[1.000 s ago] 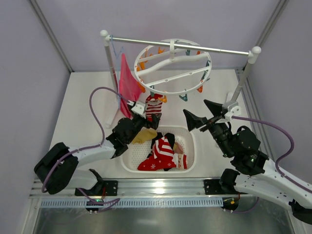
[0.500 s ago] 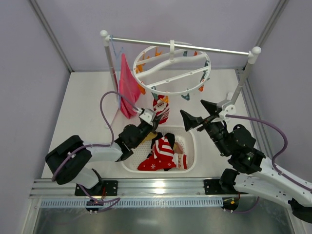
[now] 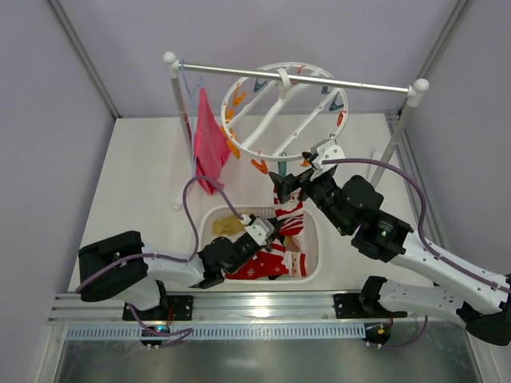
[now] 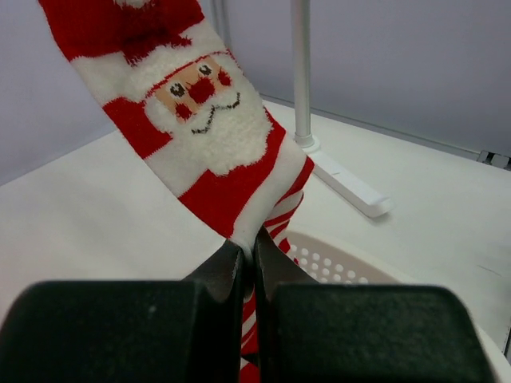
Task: Remove the socks clipped to the hanger
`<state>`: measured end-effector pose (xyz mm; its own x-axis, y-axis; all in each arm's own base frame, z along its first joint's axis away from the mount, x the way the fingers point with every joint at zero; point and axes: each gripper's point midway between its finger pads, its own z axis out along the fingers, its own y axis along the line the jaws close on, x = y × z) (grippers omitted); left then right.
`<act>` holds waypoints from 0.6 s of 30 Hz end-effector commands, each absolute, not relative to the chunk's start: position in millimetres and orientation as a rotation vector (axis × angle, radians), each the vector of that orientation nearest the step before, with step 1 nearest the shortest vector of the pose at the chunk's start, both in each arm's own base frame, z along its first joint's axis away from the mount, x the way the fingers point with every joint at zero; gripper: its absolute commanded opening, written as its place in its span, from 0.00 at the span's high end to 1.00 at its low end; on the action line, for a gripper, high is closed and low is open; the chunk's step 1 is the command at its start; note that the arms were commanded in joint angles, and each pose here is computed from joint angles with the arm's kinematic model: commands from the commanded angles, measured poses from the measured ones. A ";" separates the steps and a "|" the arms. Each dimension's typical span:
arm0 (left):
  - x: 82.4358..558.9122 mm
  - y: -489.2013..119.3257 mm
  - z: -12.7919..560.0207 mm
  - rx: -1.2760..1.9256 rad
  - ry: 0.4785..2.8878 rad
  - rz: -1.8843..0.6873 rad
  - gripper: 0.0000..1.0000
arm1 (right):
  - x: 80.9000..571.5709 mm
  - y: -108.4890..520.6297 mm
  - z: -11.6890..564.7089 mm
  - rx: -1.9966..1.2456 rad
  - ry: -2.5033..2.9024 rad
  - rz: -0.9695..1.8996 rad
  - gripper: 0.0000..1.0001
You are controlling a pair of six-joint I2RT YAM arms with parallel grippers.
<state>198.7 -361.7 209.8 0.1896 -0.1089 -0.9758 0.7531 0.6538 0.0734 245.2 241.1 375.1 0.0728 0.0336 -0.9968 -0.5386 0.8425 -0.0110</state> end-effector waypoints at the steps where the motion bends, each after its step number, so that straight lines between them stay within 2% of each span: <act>1: 195.5 -363.4 238.8 0.584 1.184 -0.649 1.00 | 241.2 241.6 395.3 -0.460 1.423 0.464 0.01; 7: 196.2 -375.8 236.4 0.598 1.226 -0.606 1.00 | 242.9 246.8 383.5 -0.492 1.483 0.449 0.00; 14: 205.6 -388.8 227.0 0.582 1.246 -0.474 1.00 | 261.0 232.1 345.0 -0.407 1.622 0.295 0.00; 18: 208.1 -398.6 218.9 0.591 1.254 -0.441 1.00 | 258.9 224.6 341.5 -0.383 1.636 0.256 0.01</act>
<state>203.4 -396.1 204.2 0.2312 0.0257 -0.9726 0.6563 0.7338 0.1755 259.4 238.6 331.9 -0.0741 -0.1258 -0.9893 -0.4582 0.8854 -0.0782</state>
